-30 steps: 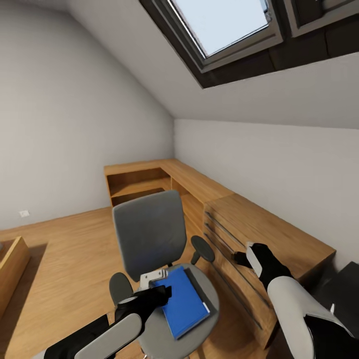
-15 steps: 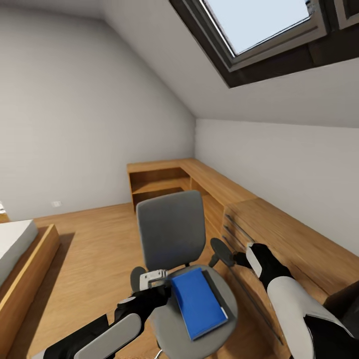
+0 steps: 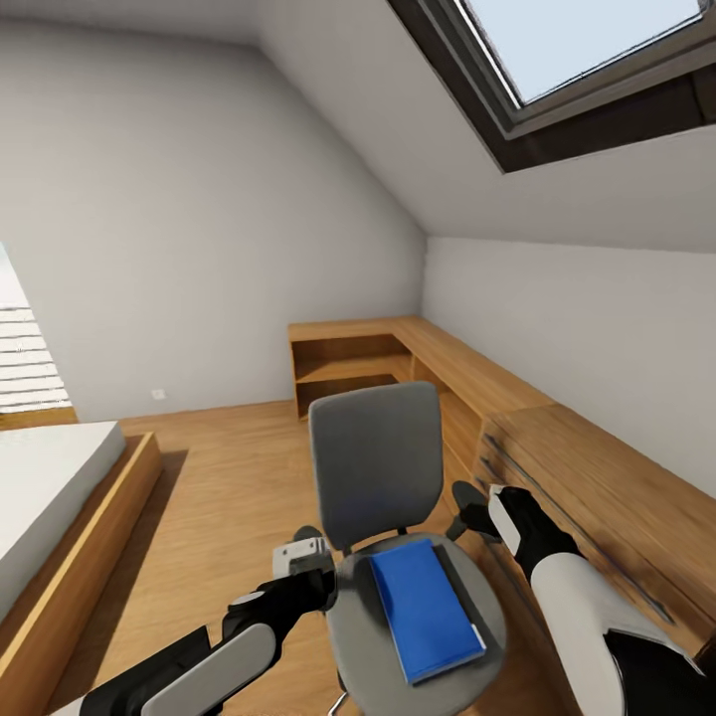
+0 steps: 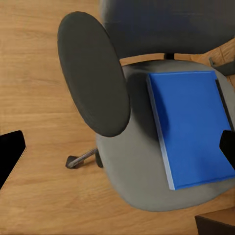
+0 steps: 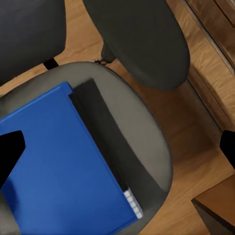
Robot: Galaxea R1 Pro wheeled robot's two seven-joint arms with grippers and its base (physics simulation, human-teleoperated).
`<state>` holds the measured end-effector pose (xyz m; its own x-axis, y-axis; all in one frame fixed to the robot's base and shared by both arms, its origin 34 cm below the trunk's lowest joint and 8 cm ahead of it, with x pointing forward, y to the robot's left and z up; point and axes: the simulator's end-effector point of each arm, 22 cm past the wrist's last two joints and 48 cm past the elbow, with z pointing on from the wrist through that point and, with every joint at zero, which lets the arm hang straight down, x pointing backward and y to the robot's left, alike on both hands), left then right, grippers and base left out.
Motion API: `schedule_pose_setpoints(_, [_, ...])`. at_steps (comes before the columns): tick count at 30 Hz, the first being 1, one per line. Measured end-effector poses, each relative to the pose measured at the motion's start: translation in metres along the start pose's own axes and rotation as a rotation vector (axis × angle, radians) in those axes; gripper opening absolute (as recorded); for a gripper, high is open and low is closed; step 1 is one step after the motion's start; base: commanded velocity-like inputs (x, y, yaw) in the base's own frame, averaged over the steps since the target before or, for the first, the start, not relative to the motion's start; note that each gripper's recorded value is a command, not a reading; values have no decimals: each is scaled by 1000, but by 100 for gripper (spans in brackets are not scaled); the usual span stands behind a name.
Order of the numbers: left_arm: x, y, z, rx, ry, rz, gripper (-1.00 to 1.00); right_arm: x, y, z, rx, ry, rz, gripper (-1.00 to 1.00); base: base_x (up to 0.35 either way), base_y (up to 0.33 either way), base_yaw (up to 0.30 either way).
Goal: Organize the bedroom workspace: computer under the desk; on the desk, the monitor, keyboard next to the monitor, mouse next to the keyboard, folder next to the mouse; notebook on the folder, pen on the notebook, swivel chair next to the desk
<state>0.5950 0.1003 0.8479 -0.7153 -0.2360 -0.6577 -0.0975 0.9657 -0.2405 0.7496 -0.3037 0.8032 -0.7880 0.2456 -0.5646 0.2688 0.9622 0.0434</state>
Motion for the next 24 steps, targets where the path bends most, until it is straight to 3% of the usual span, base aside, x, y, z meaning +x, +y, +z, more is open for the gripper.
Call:
schedule_pose_setpoints(14, [-4, 18, 3, -29, -6, -14, 100, 8, 2, 3, -1, 12, -4, 100, 0, 0, 91])
schedule_pose_setpoints(24, [-34, 70, 15, -128, -86, -139, 100, 9, 1, 4, 1, 14, -5, 100, 0, 0, 243])
